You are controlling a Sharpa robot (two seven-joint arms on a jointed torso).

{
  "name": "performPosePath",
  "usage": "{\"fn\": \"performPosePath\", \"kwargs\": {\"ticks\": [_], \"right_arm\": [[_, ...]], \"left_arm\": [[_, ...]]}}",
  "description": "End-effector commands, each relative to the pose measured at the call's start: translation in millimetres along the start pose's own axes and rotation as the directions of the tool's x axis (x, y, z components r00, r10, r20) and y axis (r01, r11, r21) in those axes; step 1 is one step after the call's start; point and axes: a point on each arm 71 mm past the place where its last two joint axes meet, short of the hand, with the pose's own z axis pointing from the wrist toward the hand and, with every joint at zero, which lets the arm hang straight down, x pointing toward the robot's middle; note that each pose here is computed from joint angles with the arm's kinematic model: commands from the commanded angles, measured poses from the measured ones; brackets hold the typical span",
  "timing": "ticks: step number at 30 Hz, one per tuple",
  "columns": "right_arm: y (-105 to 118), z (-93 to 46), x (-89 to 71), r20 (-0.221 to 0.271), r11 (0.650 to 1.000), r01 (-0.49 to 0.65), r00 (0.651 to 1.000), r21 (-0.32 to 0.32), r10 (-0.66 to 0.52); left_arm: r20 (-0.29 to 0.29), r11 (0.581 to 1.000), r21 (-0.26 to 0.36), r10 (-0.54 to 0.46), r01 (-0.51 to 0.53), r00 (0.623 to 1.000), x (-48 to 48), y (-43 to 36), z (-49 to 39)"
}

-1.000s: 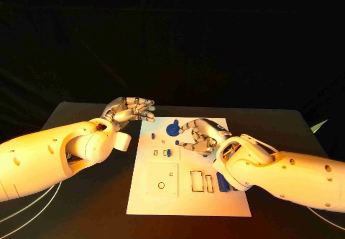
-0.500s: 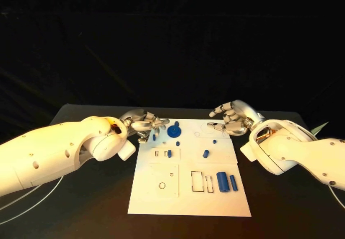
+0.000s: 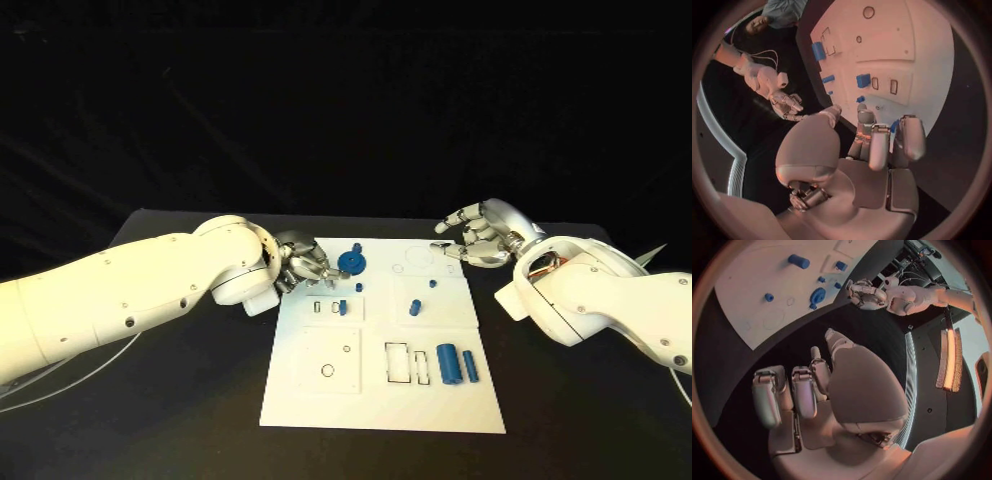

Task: Assemble the parts on the task board

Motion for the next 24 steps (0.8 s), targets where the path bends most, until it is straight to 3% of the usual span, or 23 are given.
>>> {"fn": "performPosePath", "kwargs": {"ticks": [1,12,24], "right_arm": [[-1,0.7,1.0,-0.014,1.0,0.001,1.0,0.014,-0.001],[-2,2.9,0.7,-0.007,1.0,0.003,1.0,0.02,-0.003],[-2,4.3,0.8,-0.001,1.0,0.004,1.0,0.023,-0.004]], "left_arm": [[-0.046,0.992,-0.053,0.112,-0.115,0.993,2.0,0.3,2.4],[-0.1,0.97,-0.073,0.224,-0.232,0.969,4.9,-10.1,14.0],[-0.178,0.953,-0.086,0.272,-0.291,0.946,11.2,-13.3,22.8]]}}
